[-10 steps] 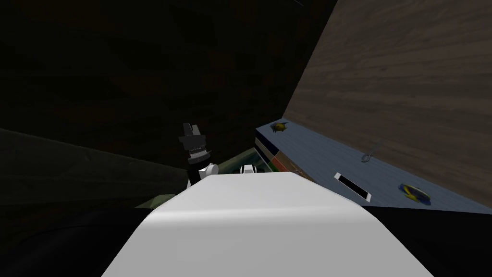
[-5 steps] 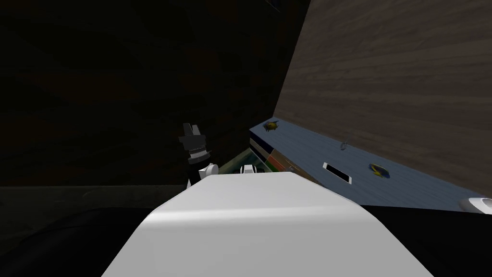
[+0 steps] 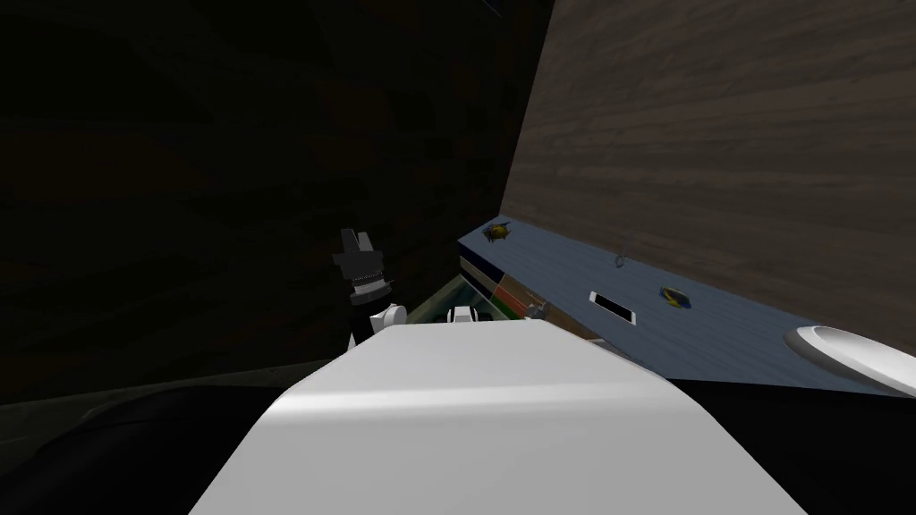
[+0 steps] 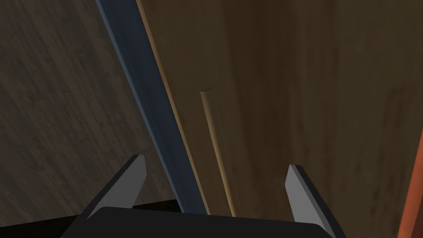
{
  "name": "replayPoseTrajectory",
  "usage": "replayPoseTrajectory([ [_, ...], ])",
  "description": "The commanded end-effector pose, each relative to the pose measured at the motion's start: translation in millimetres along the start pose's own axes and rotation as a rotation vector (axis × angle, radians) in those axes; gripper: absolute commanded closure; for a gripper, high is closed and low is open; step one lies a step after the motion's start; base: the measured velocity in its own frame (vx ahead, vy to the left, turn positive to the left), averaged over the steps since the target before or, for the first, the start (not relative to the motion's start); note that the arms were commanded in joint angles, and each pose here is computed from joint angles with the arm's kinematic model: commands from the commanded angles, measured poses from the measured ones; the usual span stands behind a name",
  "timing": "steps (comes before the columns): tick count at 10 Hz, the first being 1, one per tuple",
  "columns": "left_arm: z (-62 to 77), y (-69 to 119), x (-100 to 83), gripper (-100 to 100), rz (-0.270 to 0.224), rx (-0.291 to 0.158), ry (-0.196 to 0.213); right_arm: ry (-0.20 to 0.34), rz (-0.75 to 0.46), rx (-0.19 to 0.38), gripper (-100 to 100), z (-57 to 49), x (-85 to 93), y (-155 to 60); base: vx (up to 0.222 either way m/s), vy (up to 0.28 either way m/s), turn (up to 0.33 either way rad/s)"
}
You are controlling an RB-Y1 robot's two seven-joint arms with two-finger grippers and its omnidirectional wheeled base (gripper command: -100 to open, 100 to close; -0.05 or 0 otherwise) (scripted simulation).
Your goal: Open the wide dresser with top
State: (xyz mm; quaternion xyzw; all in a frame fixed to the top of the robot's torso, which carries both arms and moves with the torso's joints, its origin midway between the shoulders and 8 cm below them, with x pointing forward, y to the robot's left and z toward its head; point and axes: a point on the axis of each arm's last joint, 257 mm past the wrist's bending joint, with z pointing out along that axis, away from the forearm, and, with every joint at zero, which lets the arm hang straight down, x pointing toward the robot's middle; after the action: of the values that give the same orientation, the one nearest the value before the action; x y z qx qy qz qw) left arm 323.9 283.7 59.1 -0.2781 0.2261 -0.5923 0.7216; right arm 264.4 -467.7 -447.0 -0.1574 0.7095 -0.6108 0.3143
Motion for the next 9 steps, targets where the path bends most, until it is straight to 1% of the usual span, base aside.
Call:
replayPoseTrajectory([
  [1,0.0,0.0,0.0,0,0.0,0.0,0.0,-0.024,-0.015,0.034,-100,28.5,-10.7,-18.5,-0.147,0.0,-0.052],
  [2,0.0,0.0,0.0,0,0.0,0.0,0.0,-0.018,-0.011,0.026,-100,20.6,-6.4,-13.8,-0.074,-0.005,-0.01],
  [3,0.0,0.0,0.0,0,0.0,0.0,0.0,-0.014,-0.013,0.028,-100,37.6,-8.7,-19.6,0.011,-0.034,0.032],
  [4,0.0,0.0,0.0,0,0.0,0.0,0.0,-0.016,-0.012,0.03,-100,31.4,-6.8,-18.7,0.01,-0.025,0.013],
  [5,-0.1,0.0,-0.1,0,0.0,0.0,0.0,-0.016,-0.013,0.029,100,33.0,-7.0,-18.8,0.0,0.0,0.0],
  [6,-0.1,0.0,-0.1,0,0.0,0.0,0.0,-0.021,-0.012,0.028,100,35.0,-11.5,-19.3,-0.085,0.083,-0.025],
  [9,0.0,0.0,0.0,0,0.0,0.0,0.0,-0.028,-0.01,0.029,100,38.5,-17.9,-21.1,-0.113,0.123,-0.023],
])
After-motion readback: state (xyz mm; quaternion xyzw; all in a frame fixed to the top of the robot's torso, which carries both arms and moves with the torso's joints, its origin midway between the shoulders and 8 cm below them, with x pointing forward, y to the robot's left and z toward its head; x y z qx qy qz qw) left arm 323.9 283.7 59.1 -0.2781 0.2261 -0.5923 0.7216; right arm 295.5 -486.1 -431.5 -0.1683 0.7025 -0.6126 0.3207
